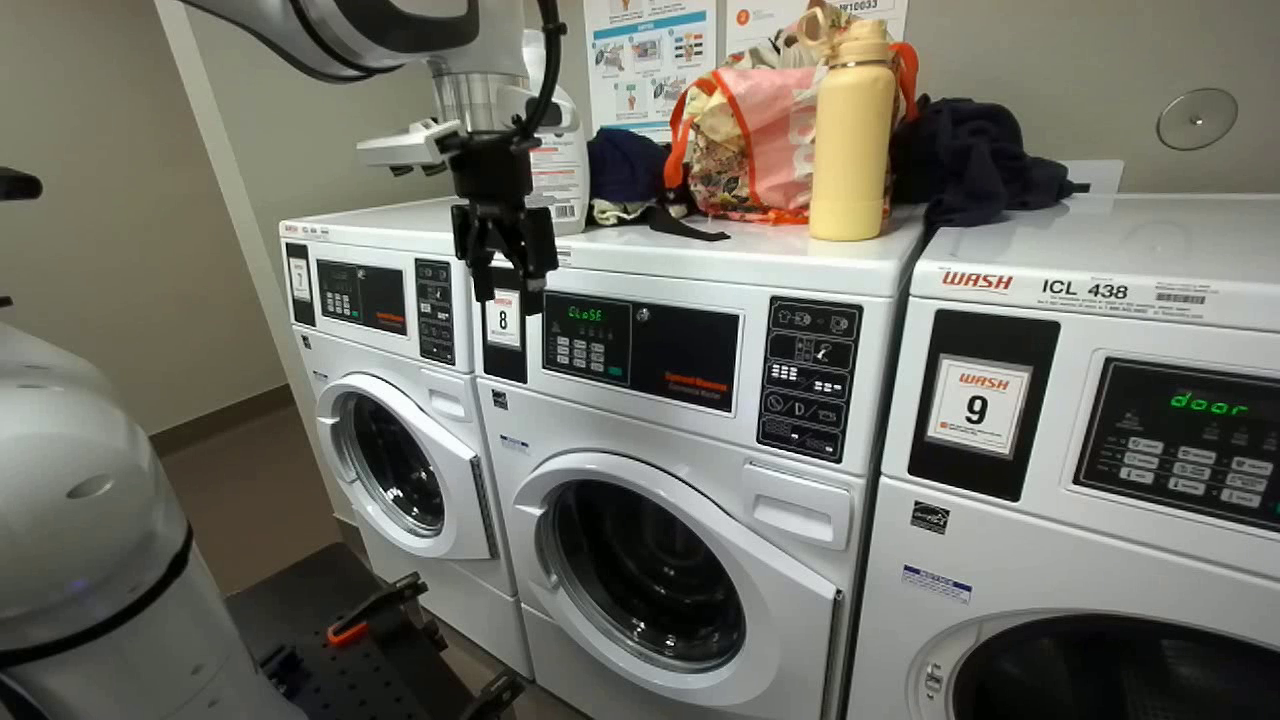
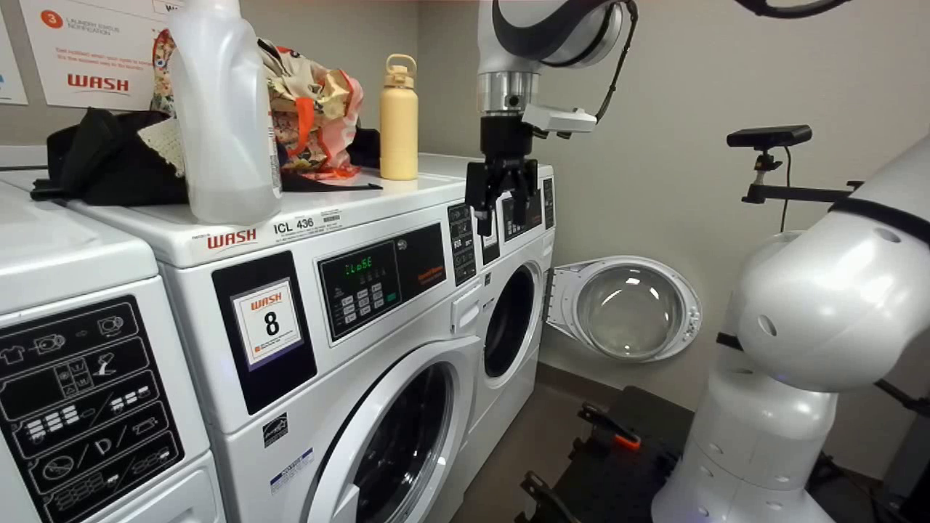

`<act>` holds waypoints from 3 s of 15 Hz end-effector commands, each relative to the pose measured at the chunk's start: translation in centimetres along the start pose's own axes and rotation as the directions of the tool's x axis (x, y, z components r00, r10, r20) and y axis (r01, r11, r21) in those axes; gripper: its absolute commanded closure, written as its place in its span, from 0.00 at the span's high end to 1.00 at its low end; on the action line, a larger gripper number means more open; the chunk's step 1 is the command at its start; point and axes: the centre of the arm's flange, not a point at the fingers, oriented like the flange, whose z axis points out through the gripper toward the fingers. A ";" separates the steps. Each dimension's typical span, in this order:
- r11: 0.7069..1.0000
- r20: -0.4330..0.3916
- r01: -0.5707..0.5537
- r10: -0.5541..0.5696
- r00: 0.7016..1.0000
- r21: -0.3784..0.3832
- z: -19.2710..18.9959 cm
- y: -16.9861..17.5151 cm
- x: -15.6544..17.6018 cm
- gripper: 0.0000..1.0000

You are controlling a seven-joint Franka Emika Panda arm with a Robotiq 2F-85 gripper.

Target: Open the detergent tray on the second washing machine

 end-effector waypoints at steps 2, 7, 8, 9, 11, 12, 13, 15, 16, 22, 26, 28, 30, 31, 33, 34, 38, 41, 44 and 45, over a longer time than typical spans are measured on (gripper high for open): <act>1.000 0.007 -0.028 0.028 1.000 0.003 0.4 0.8 0.4 1.00; 0.962 -0.006 -0.258 0.260 0.966 0.083 2.3 6.1 1.7 1.00; 0.947 -0.010 -0.301 0.304 0.953 0.109 2.9 7.5 1.9 1.00; 0.928 -0.012 -0.351 0.355 0.935 0.127 3.3 8.5 2.2 1.00; 0.882 -0.018 -0.436 0.446 0.895 0.178 4.7 10.5 2.8 1.00; 0.856 -0.020 -0.476 0.490 0.872 0.203 5.4 11.3 3.0 1.00; 0.825 -0.022 -0.521 0.538 0.843 0.217 5.9 11.8 3.4 1.00; 0.762 -0.030 -0.597 0.623 0.782 0.251 7.3 12.8 4.2 1.00; 0.731 -0.036 -0.627 0.659 0.752 0.269 8.2 13.4 4.6 1.00; 0.581 -0.063 -0.748 0.801 0.596 0.320 12.7 15.6 6.3 1.00; 0.505 -0.068 -0.793 0.854 0.515 0.340 15.1 16.9 7.0 1.00; 0.470 -0.064 -0.810 0.875 0.480 0.349 16.2 17.6 7.2 1.00; 0.431 -0.056 -0.826 0.895 0.442 0.364 17.3 18.4 7.3 1.00; 0.409 -0.053 -0.834 0.906 0.421 0.369 17.8 18.8 7.4 1.00; 0.366 -0.039 -0.846 0.924 0.381 0.387 18.8 19.5 7.4 1.00; 0.342 -0.030 -0.852 0.932 0.361 0.397 19.3 19.9 7.4 1.00; 0.263 0.006 -0.860 0.955 0.295 0.437 21.2 21.2 7.7 1.00; 0.220 0.030 -0.857 0.964 0.264 0.466 22.4 22.0 8.1 1.00; 0.183 0.044 -0.859 0.972 0.232 0.478 23.6 22.8 8.3 1.00; 0.171 0.049 -0.862 0.974 0.220 0.478 24.1 23.1 8.3 1.00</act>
